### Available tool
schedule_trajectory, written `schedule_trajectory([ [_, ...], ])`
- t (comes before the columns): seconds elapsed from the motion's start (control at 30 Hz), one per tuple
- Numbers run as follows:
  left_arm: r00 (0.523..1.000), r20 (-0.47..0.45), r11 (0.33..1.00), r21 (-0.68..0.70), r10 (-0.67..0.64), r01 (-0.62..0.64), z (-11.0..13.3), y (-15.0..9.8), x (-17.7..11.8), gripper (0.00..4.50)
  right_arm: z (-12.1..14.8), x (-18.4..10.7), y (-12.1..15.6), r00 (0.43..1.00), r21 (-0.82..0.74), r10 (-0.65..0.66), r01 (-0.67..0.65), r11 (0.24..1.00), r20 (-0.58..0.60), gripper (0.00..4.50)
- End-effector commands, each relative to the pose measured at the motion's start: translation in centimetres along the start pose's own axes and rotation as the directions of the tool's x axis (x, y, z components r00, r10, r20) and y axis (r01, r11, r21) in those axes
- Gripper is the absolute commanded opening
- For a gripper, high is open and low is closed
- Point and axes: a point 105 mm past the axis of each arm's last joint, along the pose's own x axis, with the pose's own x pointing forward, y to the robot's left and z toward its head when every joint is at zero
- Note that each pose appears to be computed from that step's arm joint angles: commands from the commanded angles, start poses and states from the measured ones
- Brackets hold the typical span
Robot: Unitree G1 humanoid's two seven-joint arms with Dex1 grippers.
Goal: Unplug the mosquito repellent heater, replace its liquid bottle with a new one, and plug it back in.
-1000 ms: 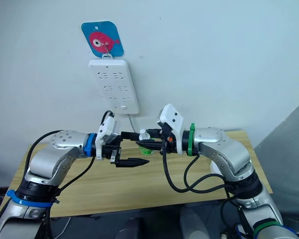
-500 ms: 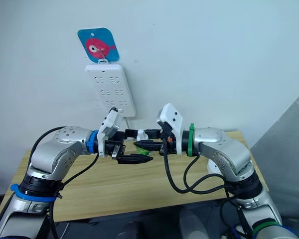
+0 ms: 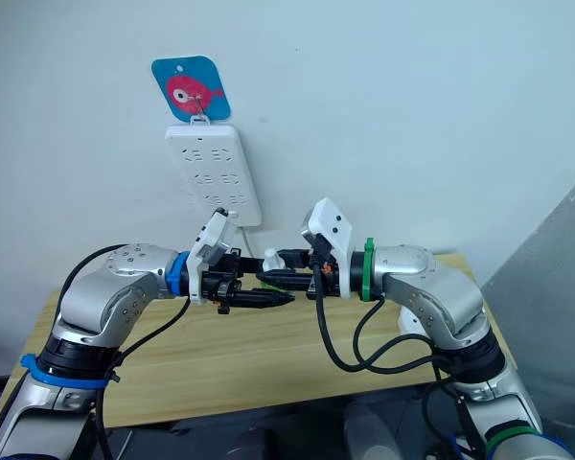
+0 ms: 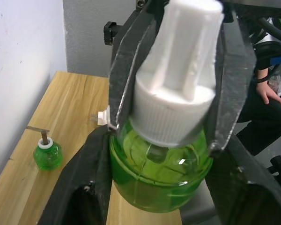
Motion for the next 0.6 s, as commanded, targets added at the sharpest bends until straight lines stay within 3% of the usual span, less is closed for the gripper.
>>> schedule_trajectory([
  [0.03, 1.000, 0.025, 0.999, 0.040, -0.008, 0.007, 0.9, -0.1, 0.1, 2.30, 1.8, -0.2, 1.1, 0.998, -0.058, 0.053, -0.051, 0.997, 0.041, 1.13],
  [0.17, 0.999, 0.034, 0.999, 0.045, 0.016, -0.018, 0.9, 0.2, 0.0, 2.30, 1.6, -0.3, 1.1, 0.998, -0.053, 0.045, -0.043, 0.998, 0.032, 1.13],
  [0.33, 0.997, 0.045, 0.997, 0.051, 0.056, -0.058, 0.6, 0.5, 0.1, 2.30, 1.7, -0.8, -0.4, 0.995, -0.101, -0.089, 0.094, 0.990, 0.053, 2.78],
  [0.6, 0.968, 0.099, 0.964, 0.117, 0.229, -0.240, 0.3, 2.0, 0.6, 2.30, 2.0, -0.9, -0.2, 0.952, -0.100, -0.269, 0.285, 0.953, 0.148, 2.80],
])
